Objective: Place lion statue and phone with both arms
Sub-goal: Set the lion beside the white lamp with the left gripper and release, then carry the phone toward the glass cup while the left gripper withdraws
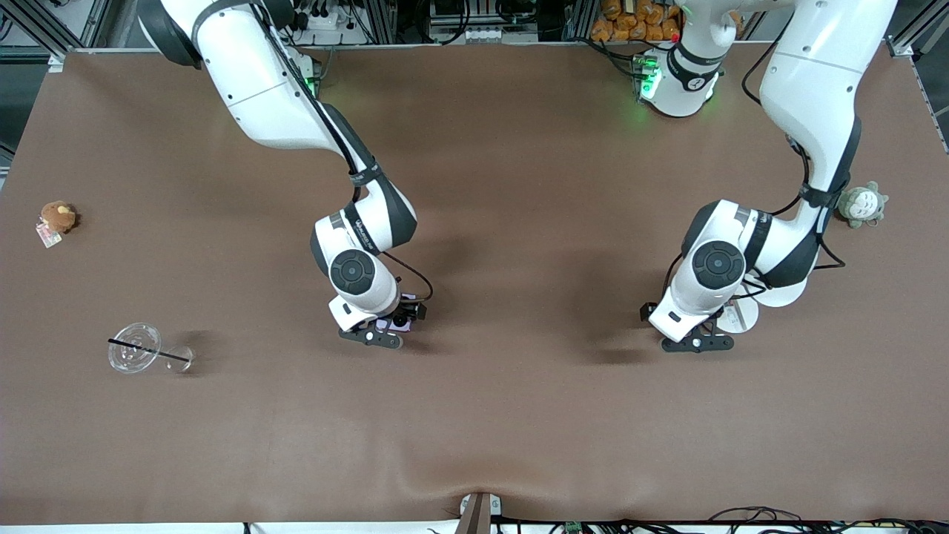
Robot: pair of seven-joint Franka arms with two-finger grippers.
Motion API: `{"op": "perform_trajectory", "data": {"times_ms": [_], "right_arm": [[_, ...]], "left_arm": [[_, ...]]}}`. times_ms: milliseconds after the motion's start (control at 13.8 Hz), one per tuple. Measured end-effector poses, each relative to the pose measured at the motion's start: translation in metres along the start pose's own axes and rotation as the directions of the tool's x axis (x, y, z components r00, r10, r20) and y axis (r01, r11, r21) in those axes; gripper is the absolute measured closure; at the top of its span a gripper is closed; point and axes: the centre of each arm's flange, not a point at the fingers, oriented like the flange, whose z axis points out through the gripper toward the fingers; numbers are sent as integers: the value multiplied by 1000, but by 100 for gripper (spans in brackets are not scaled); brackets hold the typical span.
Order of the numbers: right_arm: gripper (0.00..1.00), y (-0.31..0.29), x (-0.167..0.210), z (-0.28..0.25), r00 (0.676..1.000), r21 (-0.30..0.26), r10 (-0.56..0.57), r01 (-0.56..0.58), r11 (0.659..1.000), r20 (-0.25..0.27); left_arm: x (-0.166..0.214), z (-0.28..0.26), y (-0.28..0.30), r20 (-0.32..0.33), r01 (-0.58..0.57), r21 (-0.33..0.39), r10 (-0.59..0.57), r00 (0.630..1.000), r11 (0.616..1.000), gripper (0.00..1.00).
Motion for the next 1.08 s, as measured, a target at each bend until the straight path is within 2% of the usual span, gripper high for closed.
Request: {"op": "perform_trajectory", "data": {"times_ms": [217, 361, 578, 723, 795, 1012, 1084], "right_arm": [[0, -2, -1, 0, 1000, 1, 9, -9, 1000, -2], [16, -5, -1, -5, 1000, 5, 5, -5, 1000, -9], [16, 0, 4, -6, 1000, 3, 15, -15, 1000, -17], [16, 13, 20, -20, 998, 12, 44, -44, 999, -39], [16, 26, 33, -34, 997, 17, 69, -68, 998, -44], [16, 97, 77, -85, 996, 18, 87, -86, 996, -34], [16, 126, 91, -100, 996, 19, 86, -86, 996, -29]], "left_arm": [[12, -54, 5, -24, 3, 13, -3, 1000, 1000, 0], [23, -95, 4, -58, 22, 13, -21, 998, 1000, 0], [40, -172, -19, -155, 76, -1, -75, 985, 997, 0], [38, -219, -32, -209, 104, -15, -105, 972, 994, 0], [33, -240, -38, -214, 123, -36, -128, 968, 992, 0], [20, -287, -78, -178, 209, -182, -241, 954, 961, 0], [16, -300, -98, -171, 202, -212, -240, 956, 956, 0]]}}
